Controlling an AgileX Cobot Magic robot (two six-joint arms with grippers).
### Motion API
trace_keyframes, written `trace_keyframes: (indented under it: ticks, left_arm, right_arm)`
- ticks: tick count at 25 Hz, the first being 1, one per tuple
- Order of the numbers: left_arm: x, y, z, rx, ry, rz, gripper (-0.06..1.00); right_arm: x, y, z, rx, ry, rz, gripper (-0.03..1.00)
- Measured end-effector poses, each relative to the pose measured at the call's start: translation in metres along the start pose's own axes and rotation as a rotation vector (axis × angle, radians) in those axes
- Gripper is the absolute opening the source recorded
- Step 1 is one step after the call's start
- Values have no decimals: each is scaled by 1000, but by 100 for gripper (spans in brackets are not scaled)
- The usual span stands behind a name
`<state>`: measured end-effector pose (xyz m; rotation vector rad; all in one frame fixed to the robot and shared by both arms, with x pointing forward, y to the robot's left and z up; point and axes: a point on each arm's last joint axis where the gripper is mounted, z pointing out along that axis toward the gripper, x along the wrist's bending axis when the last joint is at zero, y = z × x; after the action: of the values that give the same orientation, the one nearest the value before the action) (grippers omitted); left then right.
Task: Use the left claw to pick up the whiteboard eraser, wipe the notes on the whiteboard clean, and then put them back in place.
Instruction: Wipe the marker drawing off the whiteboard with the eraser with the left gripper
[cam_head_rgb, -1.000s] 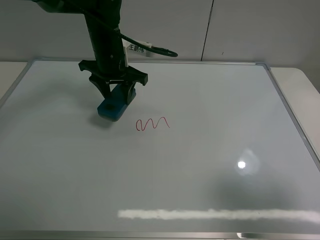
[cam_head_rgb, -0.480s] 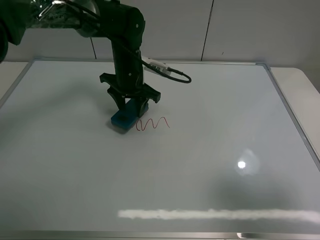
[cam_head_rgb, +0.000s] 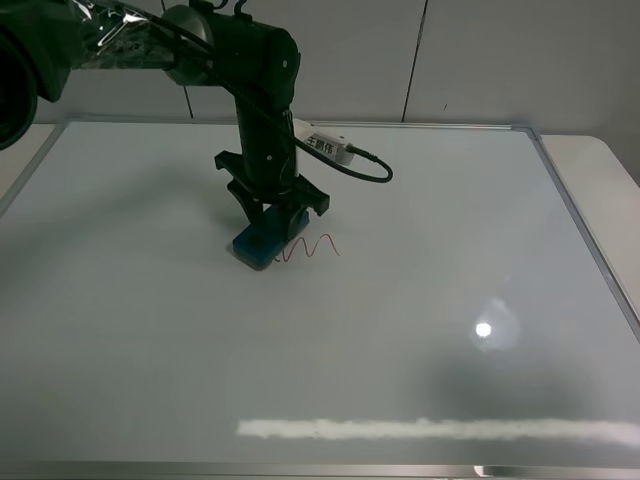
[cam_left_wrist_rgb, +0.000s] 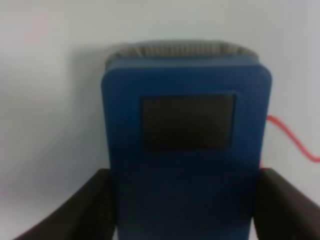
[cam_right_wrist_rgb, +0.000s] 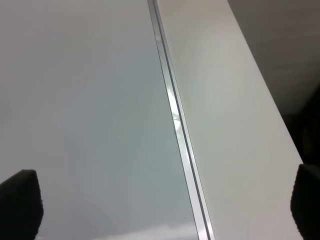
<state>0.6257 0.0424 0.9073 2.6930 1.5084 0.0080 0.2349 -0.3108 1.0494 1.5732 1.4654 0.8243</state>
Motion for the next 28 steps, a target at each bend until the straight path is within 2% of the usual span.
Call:
trace_keyframes:
  ticks: [5,12,15,18,21,24,28]
  left_arm:
    - [-39,-4,2,11,-14,77,56]
    - [-118,-22,4,54,-132,201,56]
    - [-137,-28,4,62,-158,226,56]
    - [-140,-28,4,58,-161,230,56]
    - [-130,-23,5,40,-146,218,56]
    - [-114,-11,4,15,-124,197,56]
    - [-82,9,5,11,-110,137,56]
  right_arm:
    - [0,0,0,0,0,0,99]
    - [0,0,0,0,0,0,99]
    - [0,0,0,0,0,0,99]
    - [0,0,0,0,0,0,99]
    - [0,0,0,0,0,0,99]
    - [0,0,0,0,0,0,99]
    - [0,0,0,0,0,0,99]
